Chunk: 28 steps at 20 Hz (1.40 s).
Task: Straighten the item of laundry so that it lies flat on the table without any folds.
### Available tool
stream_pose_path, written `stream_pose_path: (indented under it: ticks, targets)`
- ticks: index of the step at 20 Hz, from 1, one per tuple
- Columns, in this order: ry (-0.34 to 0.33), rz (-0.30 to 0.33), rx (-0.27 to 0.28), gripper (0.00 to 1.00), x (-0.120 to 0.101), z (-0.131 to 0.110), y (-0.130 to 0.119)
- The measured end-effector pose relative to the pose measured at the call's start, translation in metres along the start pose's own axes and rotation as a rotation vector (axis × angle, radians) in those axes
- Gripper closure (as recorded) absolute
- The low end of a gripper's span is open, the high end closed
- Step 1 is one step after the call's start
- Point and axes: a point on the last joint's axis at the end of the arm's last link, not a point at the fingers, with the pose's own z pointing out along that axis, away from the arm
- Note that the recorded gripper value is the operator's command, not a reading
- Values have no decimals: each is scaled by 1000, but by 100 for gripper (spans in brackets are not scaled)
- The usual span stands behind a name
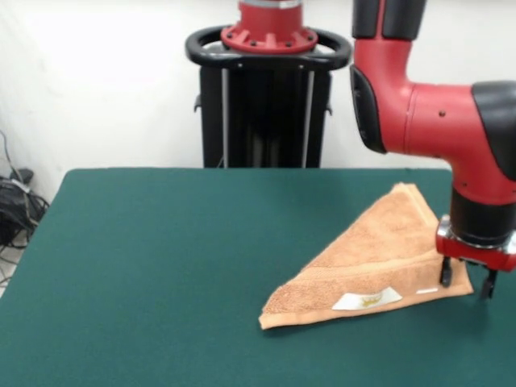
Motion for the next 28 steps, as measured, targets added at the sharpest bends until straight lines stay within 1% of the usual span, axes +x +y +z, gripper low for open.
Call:
stream_pose_path:
  ticks: [5, 7, 15, 17, 18, 20, 21, 26, 27, 28]
  targets:
    - [22, 6, -3, 0, -7, 5, -1]
    - [45, 8, -7, 0, -11, 5, 1]
    - [193, 32, -31, 0, -34, 8, -3]
    - [213, 36, -34, 0, -37, 9, -4]
    - [238, 38, -38, 0, -40, 10, -4]
    - [255, 40, -42, 0, -42, 10, -5]
    - [275, 41, -45, 0, -45, 11, -5]
    - [305, 43, -50, 0, -49, 13, -6]
    - [307, 44, -50, 100, -50, 13, -6]
    - [307, 43, -48, 100, -50, 13, -7]
